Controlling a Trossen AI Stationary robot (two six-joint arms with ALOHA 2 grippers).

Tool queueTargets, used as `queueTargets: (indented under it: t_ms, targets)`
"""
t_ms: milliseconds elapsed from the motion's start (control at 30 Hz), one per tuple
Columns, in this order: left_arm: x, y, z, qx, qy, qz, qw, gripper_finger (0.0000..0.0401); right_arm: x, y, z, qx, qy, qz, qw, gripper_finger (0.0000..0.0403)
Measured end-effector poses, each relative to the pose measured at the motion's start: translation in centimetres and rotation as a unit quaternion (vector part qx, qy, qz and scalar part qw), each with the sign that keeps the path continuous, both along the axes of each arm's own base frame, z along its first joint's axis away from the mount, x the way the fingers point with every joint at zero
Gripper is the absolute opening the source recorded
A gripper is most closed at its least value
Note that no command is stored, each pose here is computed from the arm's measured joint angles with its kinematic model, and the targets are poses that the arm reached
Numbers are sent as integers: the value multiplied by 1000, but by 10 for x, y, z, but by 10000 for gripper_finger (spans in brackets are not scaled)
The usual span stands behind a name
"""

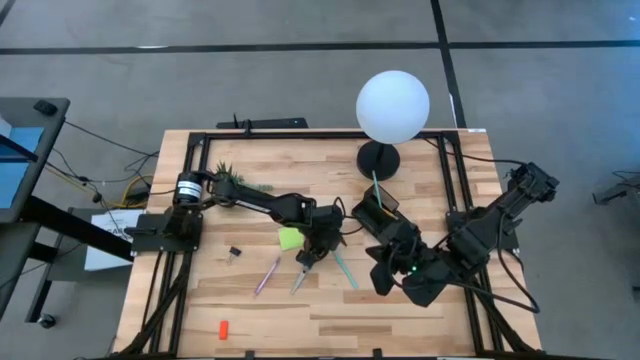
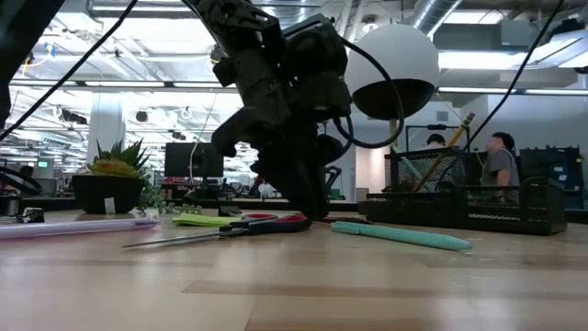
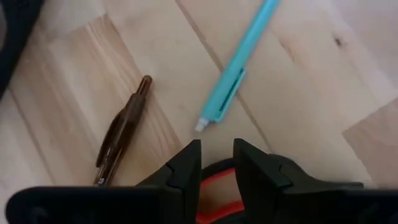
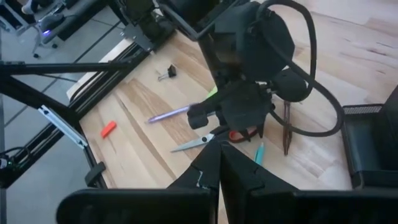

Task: Pick and place office supplies into organizer
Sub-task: Put the blue pen into the black desk organizer, then put the black pen into the black desk organizer

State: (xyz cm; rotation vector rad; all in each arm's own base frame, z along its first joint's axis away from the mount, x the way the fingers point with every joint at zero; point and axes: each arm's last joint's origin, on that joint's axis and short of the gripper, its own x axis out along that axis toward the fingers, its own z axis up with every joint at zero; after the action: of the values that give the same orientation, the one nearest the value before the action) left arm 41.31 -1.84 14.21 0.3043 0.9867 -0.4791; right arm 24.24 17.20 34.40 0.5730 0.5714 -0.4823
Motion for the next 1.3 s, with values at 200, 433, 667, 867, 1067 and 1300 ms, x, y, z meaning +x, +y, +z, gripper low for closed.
queueTargets:
  t_ms: [200,433,667,867,1067,1300]
  targets:
    - [3,1,2,18,-23,-6,1000,89,2,-3,0,-2,2,-6,1000,0]
    - [3,1,2,37,-32,-40,998,89,3,-5,0,-2,2,-9,1000,0]
    - [4,2,0,34,-43,-46,997,89,2,-5,0,-3,4,-8,1000,0]
    - [9,3,-3,33,-65,-48,996,89,2,-5,-1,-4,5,-9,1000,0]
    - [9,3,-19,27,-33,-41,998,89,2,-5,-1,-4,5,-9,1000,0]
    - [10,3,-20,20,-35,-28,999,89,2,-5,-1,-5,7,-8,1000,0]
